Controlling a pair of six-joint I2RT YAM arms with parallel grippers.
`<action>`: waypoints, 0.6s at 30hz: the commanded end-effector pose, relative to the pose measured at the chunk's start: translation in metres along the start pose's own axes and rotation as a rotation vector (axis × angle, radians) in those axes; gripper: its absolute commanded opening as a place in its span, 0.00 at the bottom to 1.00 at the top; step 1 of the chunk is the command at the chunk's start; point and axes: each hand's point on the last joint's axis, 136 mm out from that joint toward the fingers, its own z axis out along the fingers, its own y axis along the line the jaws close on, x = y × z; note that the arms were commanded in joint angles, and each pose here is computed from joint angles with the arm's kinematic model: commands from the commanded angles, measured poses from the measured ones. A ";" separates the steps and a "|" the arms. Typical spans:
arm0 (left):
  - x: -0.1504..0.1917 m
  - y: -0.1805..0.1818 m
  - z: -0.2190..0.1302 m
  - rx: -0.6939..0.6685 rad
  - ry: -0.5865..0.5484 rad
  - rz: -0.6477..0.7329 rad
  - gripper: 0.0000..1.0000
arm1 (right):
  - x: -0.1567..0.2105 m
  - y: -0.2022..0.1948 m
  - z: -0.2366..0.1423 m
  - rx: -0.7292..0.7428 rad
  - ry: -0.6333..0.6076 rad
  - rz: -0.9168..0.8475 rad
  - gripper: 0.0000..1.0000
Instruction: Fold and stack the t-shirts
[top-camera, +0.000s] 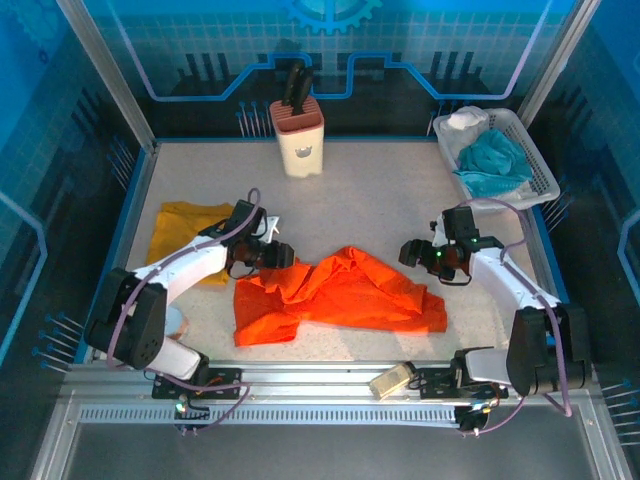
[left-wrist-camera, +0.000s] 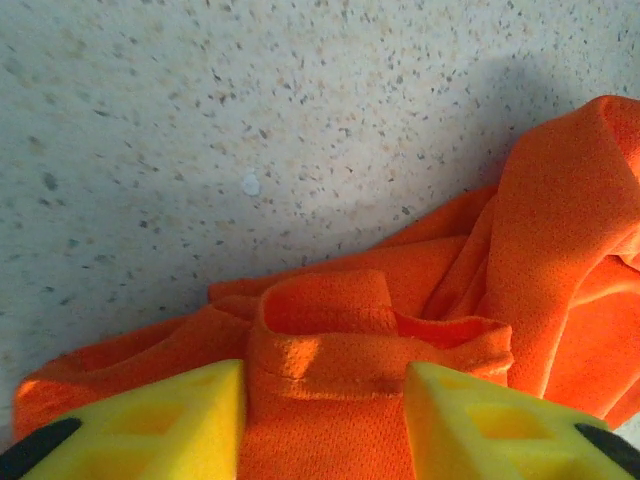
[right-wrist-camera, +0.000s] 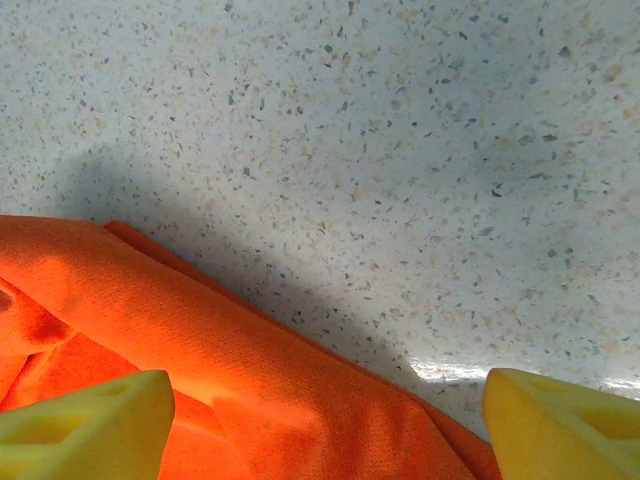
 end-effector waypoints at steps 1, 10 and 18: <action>-0.010 -0.013 0.003 0.073 -0.010 0.018 0.41 | -0.001 0.002 0.004 -0.030 0.029 -0.004 0.81; -0.023 -0.009 -0.003 0.016 -0.029 0.012 0.04 | 0.004 -0.002 0.024 -0.019 0.132 0.046 0.78; -0.017 0.000 -0.025 -0.074 -0.038 -0.008 0.00 | 0.026 -0.029 0.020 0.097 0.164 0.109 0.73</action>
